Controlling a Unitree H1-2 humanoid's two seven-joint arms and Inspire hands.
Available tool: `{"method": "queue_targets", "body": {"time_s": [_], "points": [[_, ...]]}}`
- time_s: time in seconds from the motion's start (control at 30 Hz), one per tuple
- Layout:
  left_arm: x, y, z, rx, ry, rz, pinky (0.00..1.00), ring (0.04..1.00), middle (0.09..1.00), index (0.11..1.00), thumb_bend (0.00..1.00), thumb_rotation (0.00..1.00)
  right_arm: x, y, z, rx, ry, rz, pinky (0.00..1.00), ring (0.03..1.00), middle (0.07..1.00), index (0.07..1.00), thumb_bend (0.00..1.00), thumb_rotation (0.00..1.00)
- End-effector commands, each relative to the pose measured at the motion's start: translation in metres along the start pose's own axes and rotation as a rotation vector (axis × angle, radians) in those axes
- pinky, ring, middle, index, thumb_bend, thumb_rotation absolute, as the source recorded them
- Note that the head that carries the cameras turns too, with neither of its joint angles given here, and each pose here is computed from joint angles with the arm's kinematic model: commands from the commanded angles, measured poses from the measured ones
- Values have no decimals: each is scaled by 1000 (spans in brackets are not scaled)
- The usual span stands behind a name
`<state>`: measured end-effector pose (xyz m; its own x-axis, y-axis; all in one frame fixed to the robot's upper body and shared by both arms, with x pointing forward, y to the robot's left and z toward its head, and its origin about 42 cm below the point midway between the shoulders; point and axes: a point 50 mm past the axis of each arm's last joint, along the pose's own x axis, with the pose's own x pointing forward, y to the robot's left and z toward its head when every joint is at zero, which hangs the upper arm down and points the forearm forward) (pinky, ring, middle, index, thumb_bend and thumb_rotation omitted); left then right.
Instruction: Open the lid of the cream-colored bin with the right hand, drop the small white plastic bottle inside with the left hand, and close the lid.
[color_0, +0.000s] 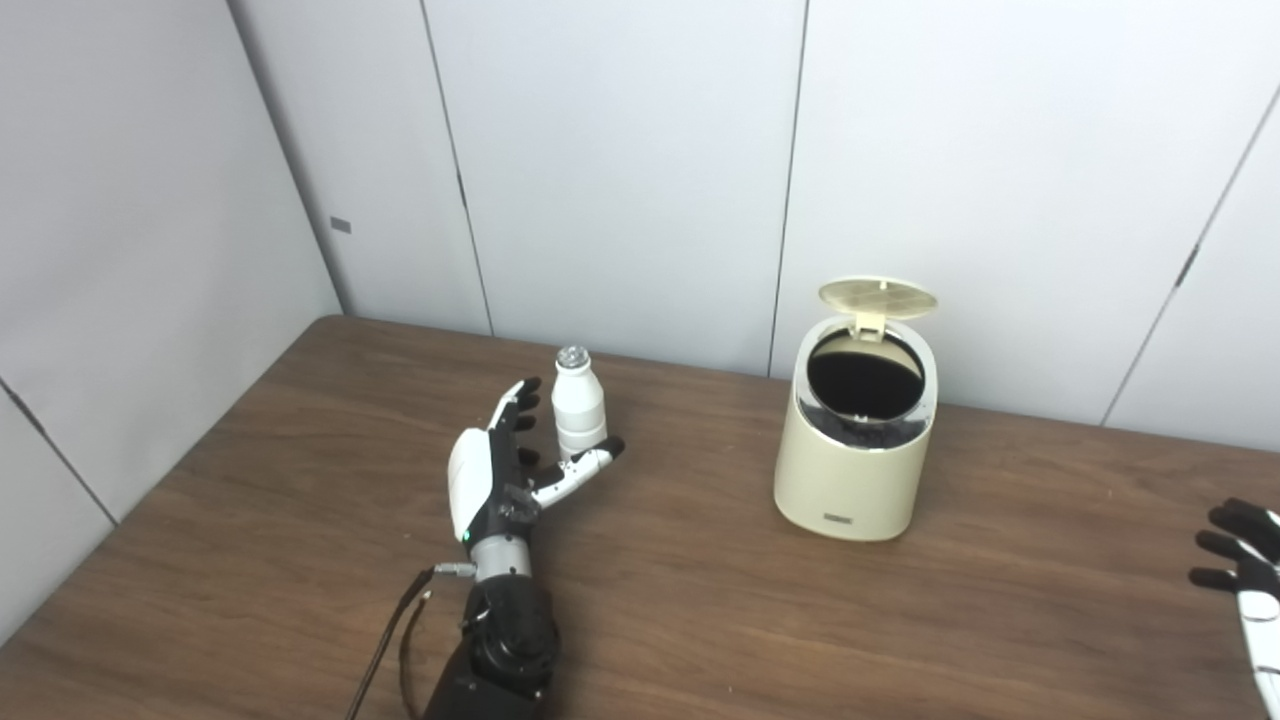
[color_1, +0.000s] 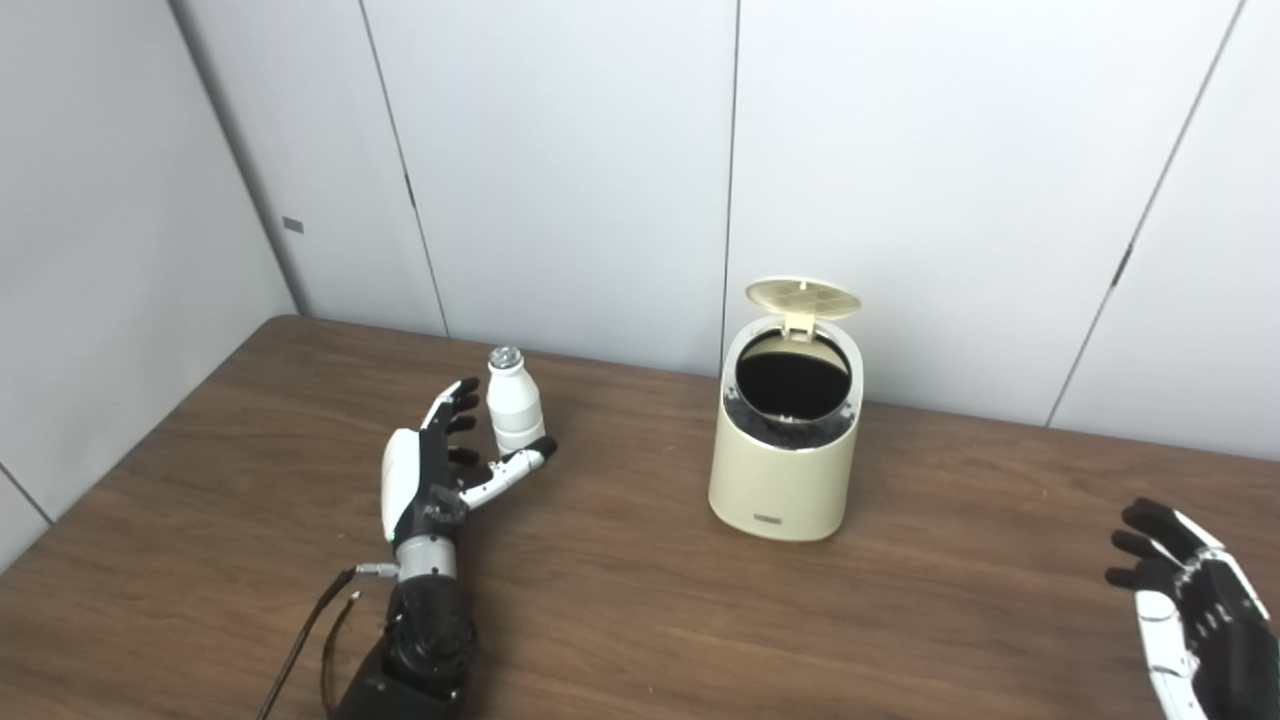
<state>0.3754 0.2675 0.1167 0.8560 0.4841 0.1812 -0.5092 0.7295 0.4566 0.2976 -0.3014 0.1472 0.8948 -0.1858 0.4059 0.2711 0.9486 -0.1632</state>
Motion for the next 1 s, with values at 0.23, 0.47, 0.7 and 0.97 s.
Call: {"method": "queue_targets", "body": {"time_s": [0.23,0.47,0.7,0.97], "points": [[25,-3,2,78,-9,13,591,724,789,815,1000,324,11,1,24,9,-78,-4,537,698,730,706,226,723],[32,-10,8,101,14,6,564,712,793,825,1000,355,9,4,32,5,-78,-8,509,677,716,694,208,703],[31,-15,7,95,4,10,538,679,750,781,1000,333,9,7,38,-4,-80,-7,501,672,713,690,185,704],[31,-15,2,-101,11,102,420,496,514,546,696,42,8,9,42,17,-80,-2,529,693,727,700,103,670]]}}
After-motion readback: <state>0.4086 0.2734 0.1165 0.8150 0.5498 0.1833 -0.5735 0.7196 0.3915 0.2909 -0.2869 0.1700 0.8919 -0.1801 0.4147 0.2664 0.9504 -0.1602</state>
